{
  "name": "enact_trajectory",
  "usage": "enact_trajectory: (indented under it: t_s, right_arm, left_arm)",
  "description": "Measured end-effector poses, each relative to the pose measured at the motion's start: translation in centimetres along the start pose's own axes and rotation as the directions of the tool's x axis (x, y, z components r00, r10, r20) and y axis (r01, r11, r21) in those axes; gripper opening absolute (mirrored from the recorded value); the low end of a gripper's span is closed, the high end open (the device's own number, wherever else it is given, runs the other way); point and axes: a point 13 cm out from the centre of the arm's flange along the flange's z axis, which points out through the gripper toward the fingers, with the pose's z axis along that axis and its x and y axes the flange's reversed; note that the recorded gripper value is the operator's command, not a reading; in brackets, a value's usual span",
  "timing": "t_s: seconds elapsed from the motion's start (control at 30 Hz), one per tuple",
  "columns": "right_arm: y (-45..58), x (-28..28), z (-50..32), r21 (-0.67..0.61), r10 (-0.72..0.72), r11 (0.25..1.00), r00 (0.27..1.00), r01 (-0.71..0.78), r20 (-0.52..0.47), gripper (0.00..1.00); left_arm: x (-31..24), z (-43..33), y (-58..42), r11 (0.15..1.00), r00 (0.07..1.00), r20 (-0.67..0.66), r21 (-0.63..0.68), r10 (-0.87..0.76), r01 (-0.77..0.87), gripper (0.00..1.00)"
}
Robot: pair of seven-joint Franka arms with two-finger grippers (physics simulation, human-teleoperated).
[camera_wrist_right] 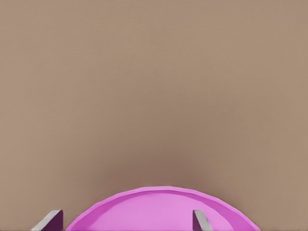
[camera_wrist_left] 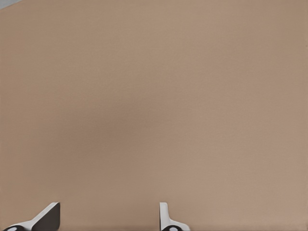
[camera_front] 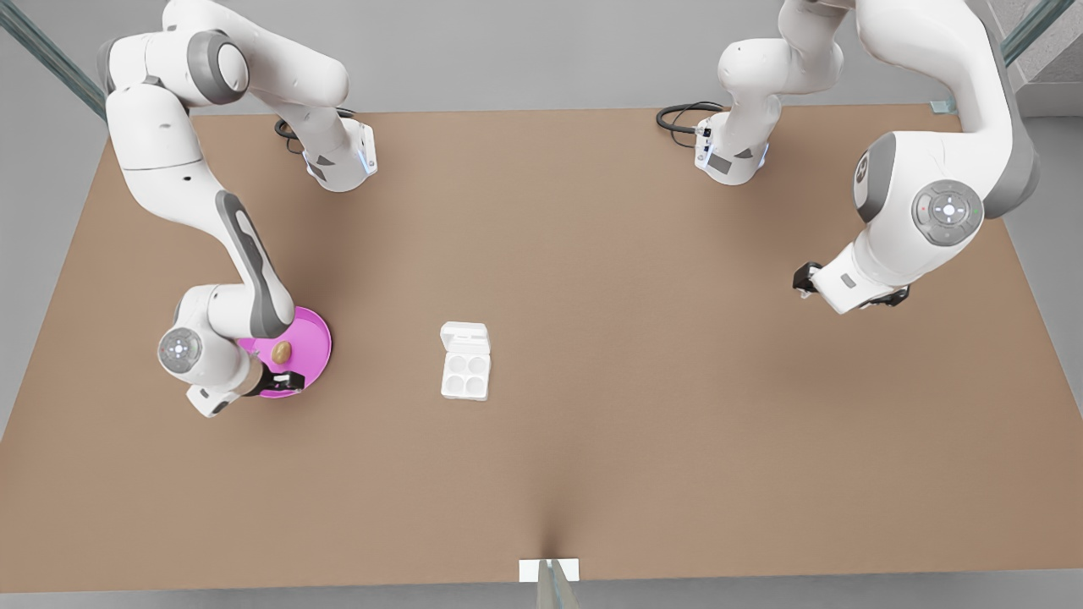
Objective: Pack egg into the box and close the box lid
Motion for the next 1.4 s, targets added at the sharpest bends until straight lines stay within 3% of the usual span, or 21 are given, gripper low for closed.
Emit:
enact_trajectory:
  t_s: [0.3, 1.4]
  right_arm:
    - [2.2, 5.4, -1.3, 0.014, -0.055, 0.998, 0.998, 0.056, -0.041, 1.0]
    - [-1.5, 4.6, 2.3, -0.015, -0.021, 1.0, 1.0, 0.021, -0.019, 1.0]
  left_arm:
    - [0.0, 0.1, 0.1, 1.0, 1.0, -0.002, 0.001, 0.001, -0.001, 1.0]
    - [-0.4, 1.2, -0.3, 1.0, 1.0, -0.019, 0.005, 0.013, -0.013, 1.0]
